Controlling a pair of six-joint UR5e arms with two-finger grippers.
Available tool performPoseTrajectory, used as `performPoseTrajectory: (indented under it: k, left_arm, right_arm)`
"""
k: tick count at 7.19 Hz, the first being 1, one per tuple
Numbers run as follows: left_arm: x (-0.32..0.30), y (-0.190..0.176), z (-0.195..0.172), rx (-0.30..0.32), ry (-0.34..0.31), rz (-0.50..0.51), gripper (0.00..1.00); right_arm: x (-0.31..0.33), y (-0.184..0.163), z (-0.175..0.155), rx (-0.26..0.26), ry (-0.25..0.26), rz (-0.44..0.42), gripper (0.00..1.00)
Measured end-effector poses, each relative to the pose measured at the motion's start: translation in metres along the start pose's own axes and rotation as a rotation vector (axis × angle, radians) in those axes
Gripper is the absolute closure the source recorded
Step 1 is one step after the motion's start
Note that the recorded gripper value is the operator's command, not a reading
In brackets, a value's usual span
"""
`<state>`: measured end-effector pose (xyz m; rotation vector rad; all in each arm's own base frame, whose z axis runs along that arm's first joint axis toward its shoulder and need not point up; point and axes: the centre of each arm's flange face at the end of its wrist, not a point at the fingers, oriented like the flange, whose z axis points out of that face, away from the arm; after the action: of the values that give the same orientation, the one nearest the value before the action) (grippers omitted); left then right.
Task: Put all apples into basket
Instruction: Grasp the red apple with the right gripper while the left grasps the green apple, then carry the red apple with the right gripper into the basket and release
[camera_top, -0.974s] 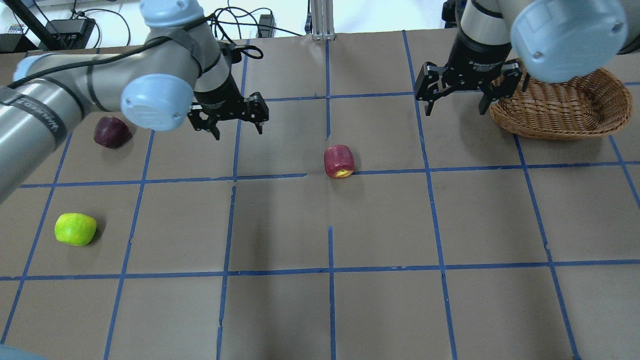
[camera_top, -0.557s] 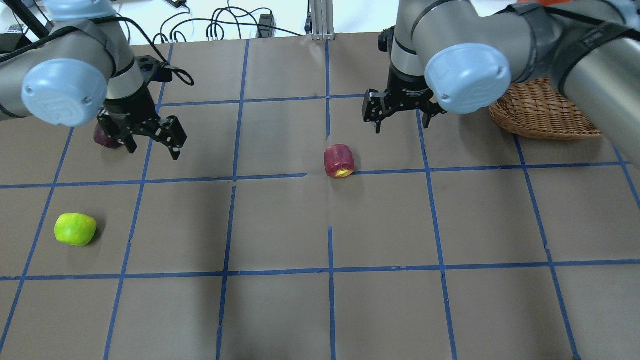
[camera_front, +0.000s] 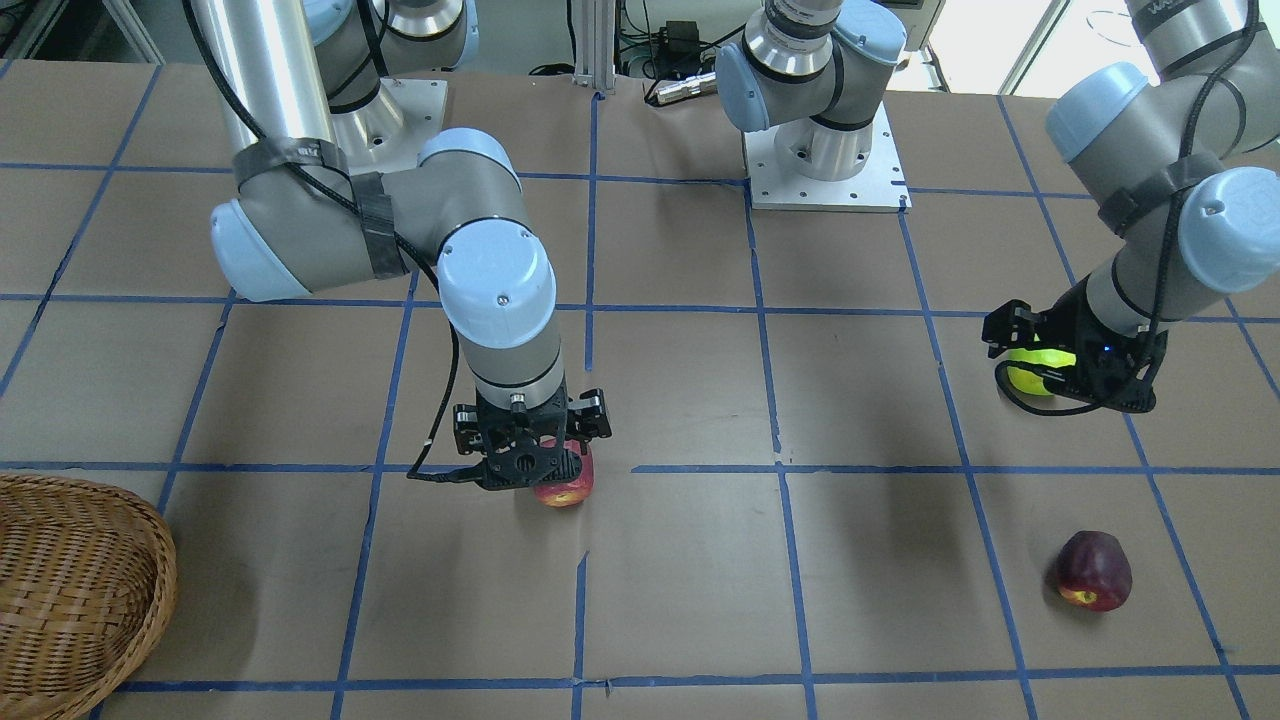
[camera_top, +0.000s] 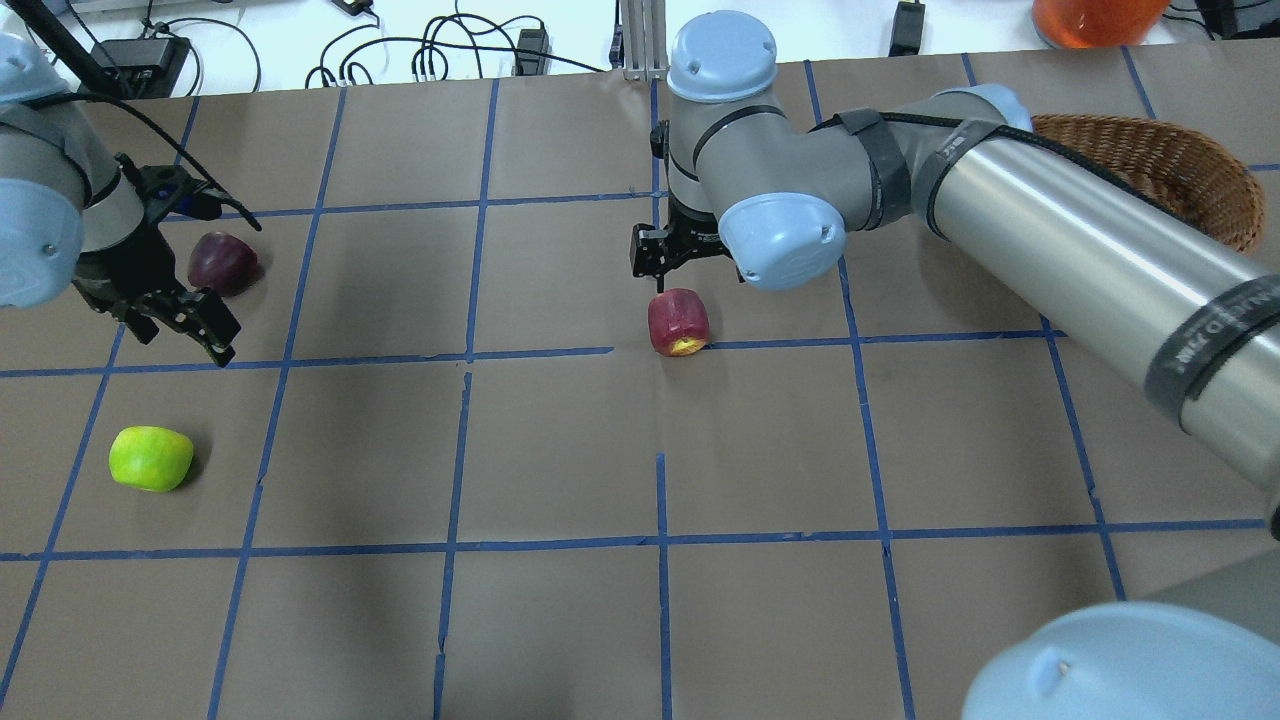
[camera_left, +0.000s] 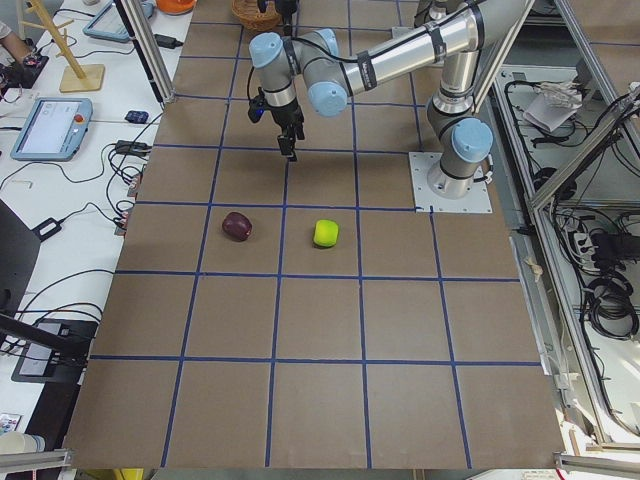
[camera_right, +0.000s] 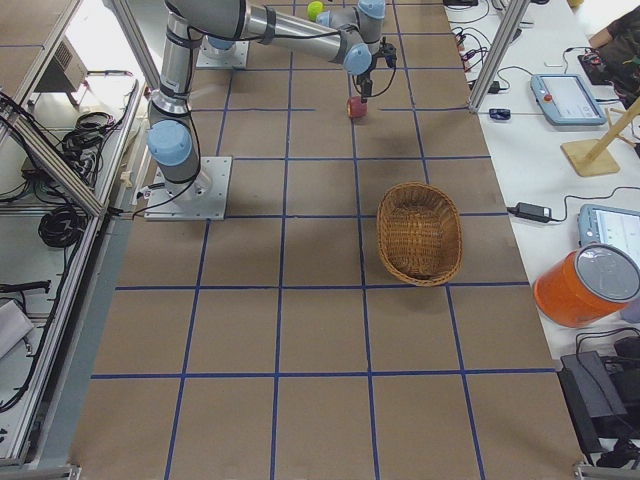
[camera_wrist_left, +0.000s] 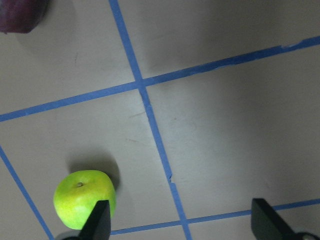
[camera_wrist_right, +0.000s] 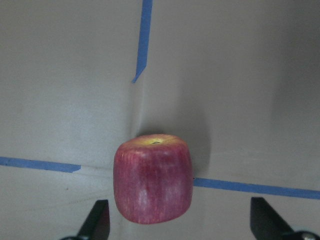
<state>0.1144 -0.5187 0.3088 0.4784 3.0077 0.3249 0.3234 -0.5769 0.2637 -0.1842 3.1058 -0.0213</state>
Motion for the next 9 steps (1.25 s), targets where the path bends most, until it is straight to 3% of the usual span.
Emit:
performPoseTrajectory:
  k: [3,4,5,7,9]
  left_arm:
    - [-0.043,0.028,0.058,0.092,-0.001,0.016,0.00]
    - [-0.051,0.037,0.073,0.096,0.007,0.001,0.00]
    - [-0.055,0.047,0.087,0.086,0.023,-0.015,0.00]
    - [-0.057,0.058,0.111,0.054,0.058,-0.035,0.00]
    - [-0.060,0.056,0.129,0.033,0.070,-0.038,0.00]
  right_arm:
    - [-0.005,-0.006,0.043,-0.045,0.004,-0.004,0.00]
    - [-0.006,-0.006,0.050,-0.050,0.001,-0.004,0.00]
    - [-0.007,-0.007,0.057,-0.057,-0.006,-0.004,0.19]
    - [-0.008,-0.009,0.066,-0.059,-0.016,-0.008,0.98]
    - [-0.005,-0.015,0.053,-0.028,-0.019,-0.030,1.00]
